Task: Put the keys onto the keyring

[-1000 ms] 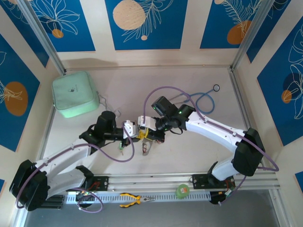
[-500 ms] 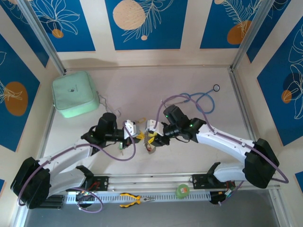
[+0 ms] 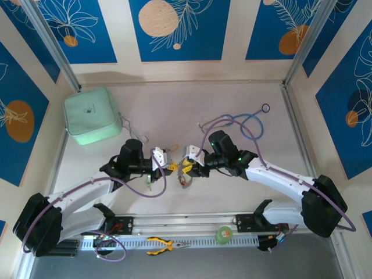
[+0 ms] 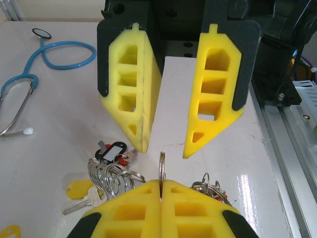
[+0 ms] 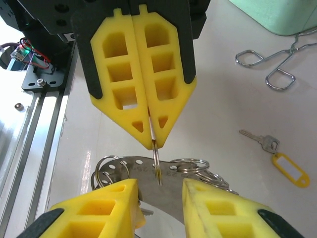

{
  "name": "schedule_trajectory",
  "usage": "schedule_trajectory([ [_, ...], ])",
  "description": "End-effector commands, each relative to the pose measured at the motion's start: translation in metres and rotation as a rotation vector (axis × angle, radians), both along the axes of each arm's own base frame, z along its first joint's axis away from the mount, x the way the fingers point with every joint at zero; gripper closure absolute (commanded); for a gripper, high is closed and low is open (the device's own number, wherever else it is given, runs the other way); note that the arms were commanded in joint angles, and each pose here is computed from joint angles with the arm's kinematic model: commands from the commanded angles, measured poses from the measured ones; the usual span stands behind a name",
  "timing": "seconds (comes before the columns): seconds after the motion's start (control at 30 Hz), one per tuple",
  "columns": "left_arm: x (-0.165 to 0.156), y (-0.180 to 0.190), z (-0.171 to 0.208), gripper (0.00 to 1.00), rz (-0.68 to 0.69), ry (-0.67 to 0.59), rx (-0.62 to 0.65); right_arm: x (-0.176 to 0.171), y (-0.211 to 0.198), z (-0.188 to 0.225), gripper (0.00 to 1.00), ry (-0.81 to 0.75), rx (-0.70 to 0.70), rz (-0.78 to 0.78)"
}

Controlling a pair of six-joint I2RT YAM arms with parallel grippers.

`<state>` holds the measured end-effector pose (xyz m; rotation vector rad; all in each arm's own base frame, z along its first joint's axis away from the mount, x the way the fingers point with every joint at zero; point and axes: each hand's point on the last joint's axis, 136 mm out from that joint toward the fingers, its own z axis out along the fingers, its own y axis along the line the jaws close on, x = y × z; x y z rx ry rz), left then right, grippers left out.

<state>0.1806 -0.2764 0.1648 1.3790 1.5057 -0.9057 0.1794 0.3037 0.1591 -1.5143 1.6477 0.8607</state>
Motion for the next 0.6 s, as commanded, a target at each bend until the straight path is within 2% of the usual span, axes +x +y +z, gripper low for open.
schedule_trajectory([
  [0.0,-0.0003,-0.0011,0.0054,1.0,-0.005,-0.012,-0.028,-0.0025,0.0092,0.0052,0.72,0.014,0.032,0.029],
  [0.2,-0.0007,-0.001,0.0047,1.0,-0.005,-0.009,-0.027,-0.0031,0.0125,0.0043,0.88,0.02,0.031,0.038],
  [0.47,-0.0003,-0.0012,0.0044,1.0,-0.006,-0.017,-0.026,-0.007,0.0151,0.0086,0.87,0.04,0.051,0.057],
  [0.57,-0.0009,-0.0011,0.0056,1.0,-0.009,-0.016,-0.026,-0.0053,0.0156,0.0095,0.99,0.041,0.047,0.054],
])
